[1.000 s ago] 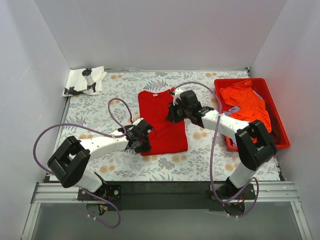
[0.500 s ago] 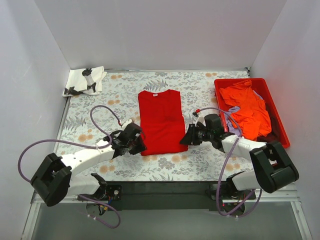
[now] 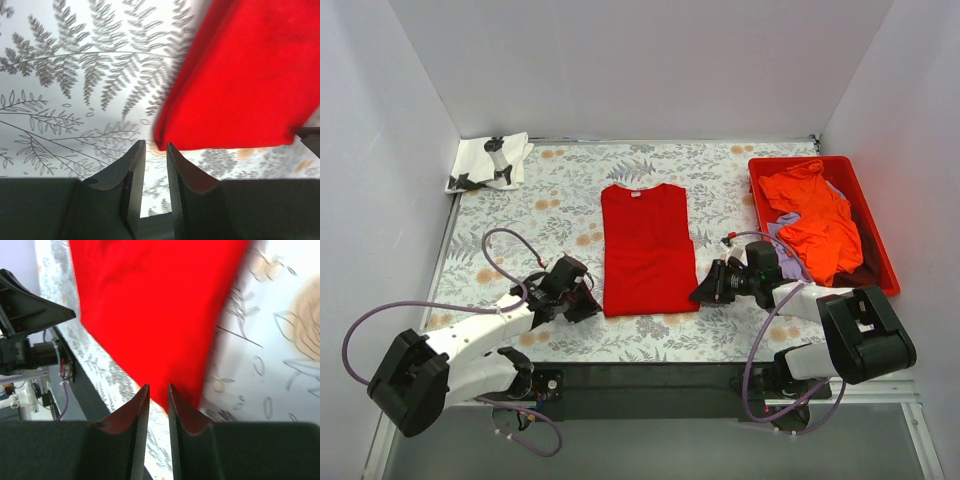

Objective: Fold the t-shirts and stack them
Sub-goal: Fold the tshirt

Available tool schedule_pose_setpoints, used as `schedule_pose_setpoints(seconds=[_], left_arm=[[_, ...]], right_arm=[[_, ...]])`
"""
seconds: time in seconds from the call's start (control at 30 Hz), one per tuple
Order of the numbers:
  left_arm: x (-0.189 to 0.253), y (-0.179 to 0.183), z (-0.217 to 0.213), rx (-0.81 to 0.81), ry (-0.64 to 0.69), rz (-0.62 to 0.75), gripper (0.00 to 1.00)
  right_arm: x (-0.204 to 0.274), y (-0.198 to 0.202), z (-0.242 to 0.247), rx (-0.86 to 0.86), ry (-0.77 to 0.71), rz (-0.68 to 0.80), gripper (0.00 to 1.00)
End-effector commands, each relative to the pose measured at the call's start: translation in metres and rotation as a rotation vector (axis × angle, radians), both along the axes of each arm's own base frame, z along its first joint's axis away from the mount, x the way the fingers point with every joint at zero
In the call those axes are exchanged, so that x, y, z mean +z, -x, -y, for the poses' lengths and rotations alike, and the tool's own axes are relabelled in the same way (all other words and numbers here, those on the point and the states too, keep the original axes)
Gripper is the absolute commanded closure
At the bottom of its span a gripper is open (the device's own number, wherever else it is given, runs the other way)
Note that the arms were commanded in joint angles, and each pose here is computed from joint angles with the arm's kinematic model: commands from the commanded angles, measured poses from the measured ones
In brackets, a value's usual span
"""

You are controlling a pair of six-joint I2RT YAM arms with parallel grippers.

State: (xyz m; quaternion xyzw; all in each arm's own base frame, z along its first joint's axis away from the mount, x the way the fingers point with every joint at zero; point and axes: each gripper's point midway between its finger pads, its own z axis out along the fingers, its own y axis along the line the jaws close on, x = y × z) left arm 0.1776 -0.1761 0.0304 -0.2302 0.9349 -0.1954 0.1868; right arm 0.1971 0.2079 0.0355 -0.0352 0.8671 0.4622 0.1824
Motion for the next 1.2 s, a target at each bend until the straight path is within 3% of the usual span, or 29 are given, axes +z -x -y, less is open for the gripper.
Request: schedule_pose_setpoints(seconds=[0.0,0.2,0.33,0.37,0.53,0.7,0.87,1.03,1.1,1.17], left_arm=[[0.038,-0.021,0.009,0.004,0.058,0.104,0.77],[0.08,-0.097,0.041,-0.047,0.116,0.261,0.77],[0.075,-0.15,0.051,-0.053,0.127,0.274,0.77],[0.055,-0.158,0.049,-0.052,0.102,0.235,0.77],[0.021,-0.193,0.028,0.007,0.081,0.173,0.78],[-0.009,-0.188,0.014,-0.009,0.063,0.1,0.78],[0.036,-0.182,0.014,-0.084,0.072,0.205,0.73],[0.082,-0.151,-0.004,-0.12,-0.007,0.279,0.54],[0.072,-0.126,-0.012,-0.147,-0.072,0.23,0.5],[0.077,-0.11,-0.018,-0.147,-0.1,0.237,0.4]], right_arm=[[0.048,-0.028,-0.014,0.042,-0.077,0.126,0.72],[0.074,-0.088,-0.03,0.016,-0.074,0.208,0.72],[0.073,-0.136,-0.04,-0.013,-0.053,0.222,0.69],[0.07,-0.145,-0.041,-0.022,-0.046,0.222,0.69],[0.026,-0.17,-0.038,-0.063,0.012,0.156,0.69],[-0.003,-0.177,-0.029,-0.071,0.073,0.149,0.69],[0.027,-0.167,-0.031,-0.028,0.043,0.197,0.67],[0.047,-0.134,-0.018,0.003,0.174,0.221,0.62],[0.034,-0.11,-0.012,0.022,0.276,0.172,0.61],[0.03,-0.092,-0.004,0.018,0.385,0.19,0.59]])
